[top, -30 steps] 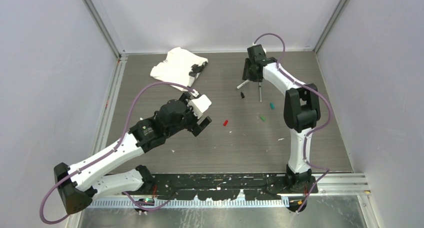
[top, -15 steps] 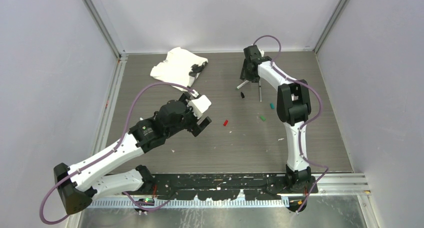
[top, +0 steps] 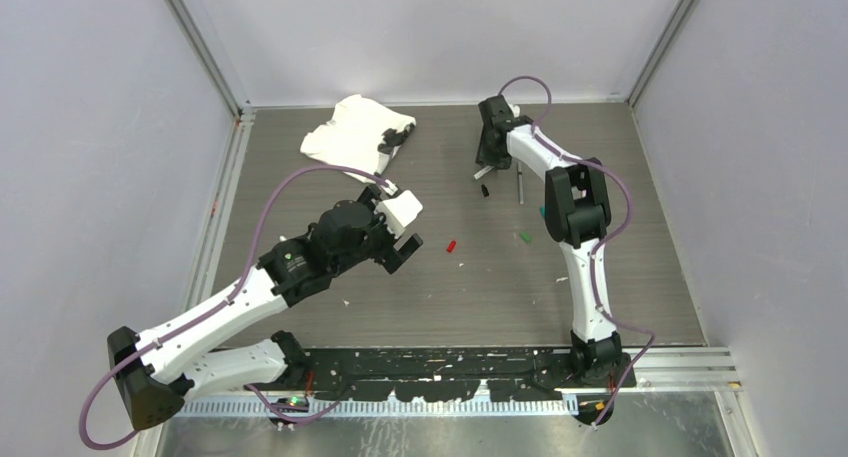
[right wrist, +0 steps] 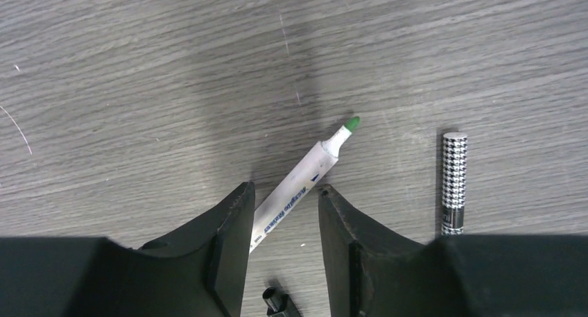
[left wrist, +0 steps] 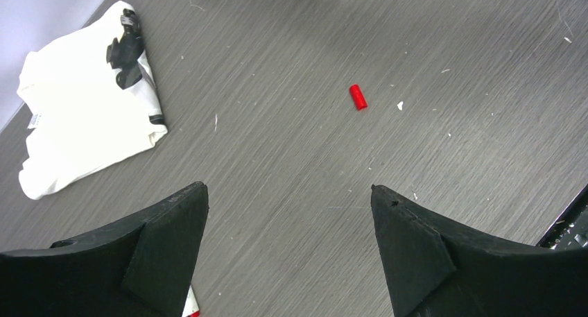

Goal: Insert the pens into the pen caps
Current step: Pick up the pen from the center of the board.

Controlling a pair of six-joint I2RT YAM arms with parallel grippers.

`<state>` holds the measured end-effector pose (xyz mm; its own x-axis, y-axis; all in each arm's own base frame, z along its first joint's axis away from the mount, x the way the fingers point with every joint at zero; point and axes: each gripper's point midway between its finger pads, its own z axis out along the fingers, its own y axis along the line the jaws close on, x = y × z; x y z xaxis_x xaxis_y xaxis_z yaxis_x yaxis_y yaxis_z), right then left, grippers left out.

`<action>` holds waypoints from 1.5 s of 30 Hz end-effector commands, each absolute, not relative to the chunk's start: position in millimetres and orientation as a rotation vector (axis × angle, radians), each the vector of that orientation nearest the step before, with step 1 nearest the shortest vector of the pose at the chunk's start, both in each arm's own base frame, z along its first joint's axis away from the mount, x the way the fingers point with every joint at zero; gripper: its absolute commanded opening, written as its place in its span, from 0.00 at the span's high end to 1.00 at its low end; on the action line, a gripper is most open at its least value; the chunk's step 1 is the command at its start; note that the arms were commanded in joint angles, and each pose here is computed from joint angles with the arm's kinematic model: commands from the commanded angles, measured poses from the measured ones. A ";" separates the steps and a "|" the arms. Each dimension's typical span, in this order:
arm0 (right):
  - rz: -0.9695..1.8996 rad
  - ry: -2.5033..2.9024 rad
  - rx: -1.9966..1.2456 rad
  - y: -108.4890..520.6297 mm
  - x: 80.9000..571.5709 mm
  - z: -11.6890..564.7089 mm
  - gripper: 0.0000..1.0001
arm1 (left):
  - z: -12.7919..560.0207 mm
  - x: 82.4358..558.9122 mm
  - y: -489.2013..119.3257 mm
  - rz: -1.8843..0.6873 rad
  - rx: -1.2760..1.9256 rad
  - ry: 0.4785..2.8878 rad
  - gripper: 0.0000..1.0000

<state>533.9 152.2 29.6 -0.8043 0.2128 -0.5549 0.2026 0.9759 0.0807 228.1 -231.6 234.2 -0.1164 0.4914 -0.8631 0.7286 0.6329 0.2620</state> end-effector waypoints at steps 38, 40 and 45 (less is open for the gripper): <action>0.561 2.385 -0.193 233.5 493.0 107.8 0.99 | 249.4 232.6 -231.3 -0.273 0.956 1.707 0.12; 0.613 2.358 -0.212 235.9 487.9 120.3 0.99 | 249.0 232.9 -231.2 -0.271 0.955 1.706 0.12; 0.817 2.276 -0.330 234.5 457.6 158.6 0.99 | 244.1 227.7 -238.6 -0.318 0.987 1.711 0.14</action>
<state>469.9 225.5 82.6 -0.8240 -0.0005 -0.5666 -0.2572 0.8914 0.3733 227.0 -231.1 232.8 -0.1128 0.4917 -0.8634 0.7314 0.6292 0.2628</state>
